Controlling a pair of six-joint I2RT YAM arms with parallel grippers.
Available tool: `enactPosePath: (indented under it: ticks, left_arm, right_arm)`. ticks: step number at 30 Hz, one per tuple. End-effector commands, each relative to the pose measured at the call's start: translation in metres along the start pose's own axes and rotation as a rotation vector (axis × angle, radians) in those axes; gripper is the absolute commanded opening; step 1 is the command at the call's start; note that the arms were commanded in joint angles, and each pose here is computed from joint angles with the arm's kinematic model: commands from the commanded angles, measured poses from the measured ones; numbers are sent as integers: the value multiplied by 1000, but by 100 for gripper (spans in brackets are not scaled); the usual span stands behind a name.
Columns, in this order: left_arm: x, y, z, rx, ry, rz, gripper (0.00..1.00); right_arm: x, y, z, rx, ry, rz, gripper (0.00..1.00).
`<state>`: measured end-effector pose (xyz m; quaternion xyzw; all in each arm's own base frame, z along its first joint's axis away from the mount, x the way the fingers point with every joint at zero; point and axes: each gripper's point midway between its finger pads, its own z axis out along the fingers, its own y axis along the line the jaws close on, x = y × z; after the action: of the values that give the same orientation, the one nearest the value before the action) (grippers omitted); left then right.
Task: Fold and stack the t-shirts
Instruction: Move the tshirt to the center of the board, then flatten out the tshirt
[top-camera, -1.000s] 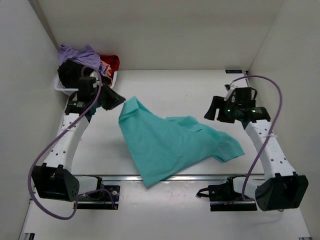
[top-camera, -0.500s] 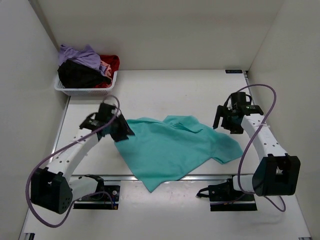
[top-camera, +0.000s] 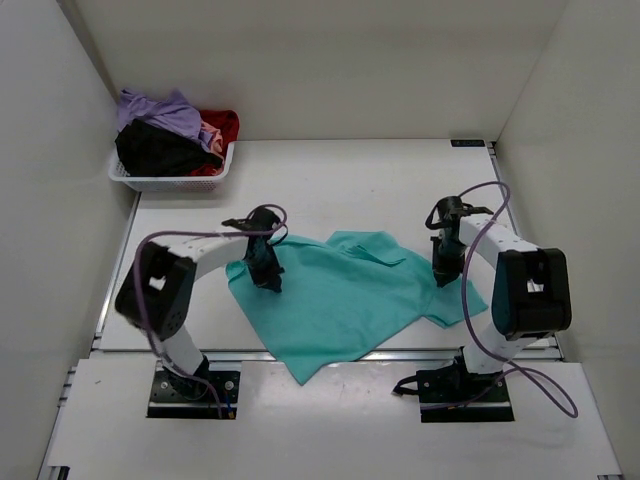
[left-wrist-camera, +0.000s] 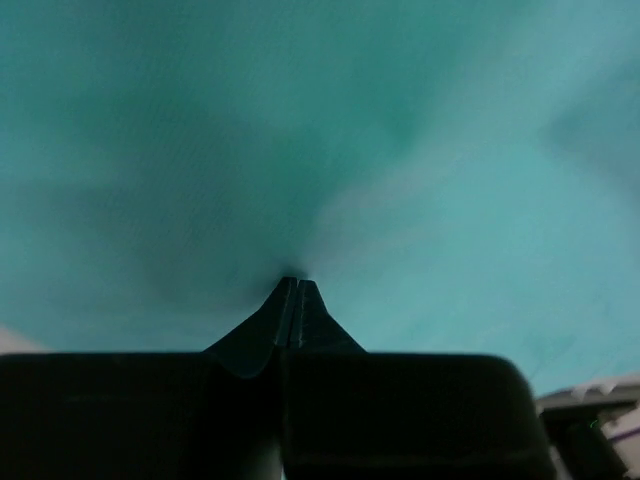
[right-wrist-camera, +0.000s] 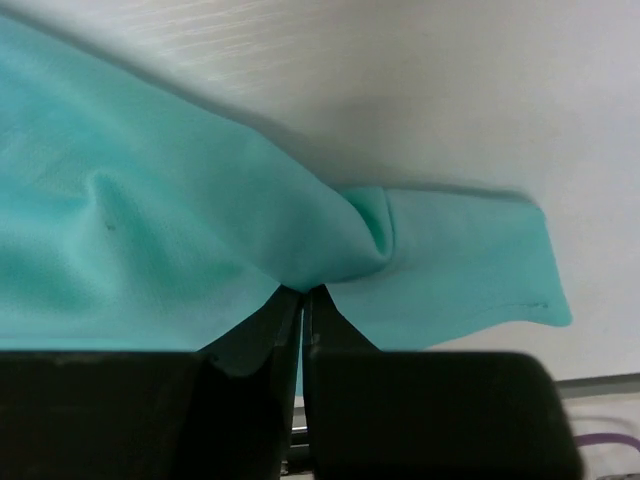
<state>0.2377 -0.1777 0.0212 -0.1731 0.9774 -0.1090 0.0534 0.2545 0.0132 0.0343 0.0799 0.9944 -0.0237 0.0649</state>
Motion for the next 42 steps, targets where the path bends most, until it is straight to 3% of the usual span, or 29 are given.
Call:
enactPosePath:
  ticks: [1,9,13,15,16,19,21,23,25,26,28,29,31,34,38,42]
  left_arm:
    - [-36,-17,12,-42,-68,64,0]
    - [-128,-36,49,-156,-97,138,0]
    - [-183,-66,48,-136,-186,206,0]
    - [-220,-94,31,-68,-265,204,0]
    - [-220,-92,35,-78,-232,207,0]
    - [-254,-117,-15,-34,-316,230,7]
    - [-247,-110,-30,-68,-305,262,9]
    - [-231,-97,-61,-75,-317,278,9]
    - [-194,-58,-49,-91,-230,246,11]
    - [-195,-62,-76,-18,-305,221,12]
    - [-157,-11,-58,-42,-242,147,18]
    - [-159,-4,-75,10,-289,114,23]
    - [-115,38,-51,-11,-190,74,25]
    - [-80,68,-36,-73,-156,97,24]
    - [-52,81,-17,-123,-148,115,26]
    - [-56,72,-17,-100,-209,73,28]
  right_arm:
    - [-8,14,-8,-41,-23,-27,0]
    - [36,52,-29,-176,7,20,0]
    - [56,82,-38,-256,-3,15,0]
    - [60,98,-45,-298,-20,7,0]
    - [62,105,-48,-307,-30,-7,0]
    - [47,109,-58,-292,-97,-21,0]
    - [40,101,-58,-281,-104,-3,3]
    - [30,91,-58,-290,-126,13,15]
    - [20,79,-61,-275,-170,26,43]
    - [17,75,-61,-278,-180,27,55]
    - [12,71,-64,-301,-213,31,66]
    - [16,66,-60,-294,-205,29,69]
    - [25,65,-53,-307,-186,19,70]
    - [38,69,-44,-311,-160,2,72]
    - [61,69,-29,-261,-129,-37,75]
    - [73,63,-22,-236,-117,-17,78]
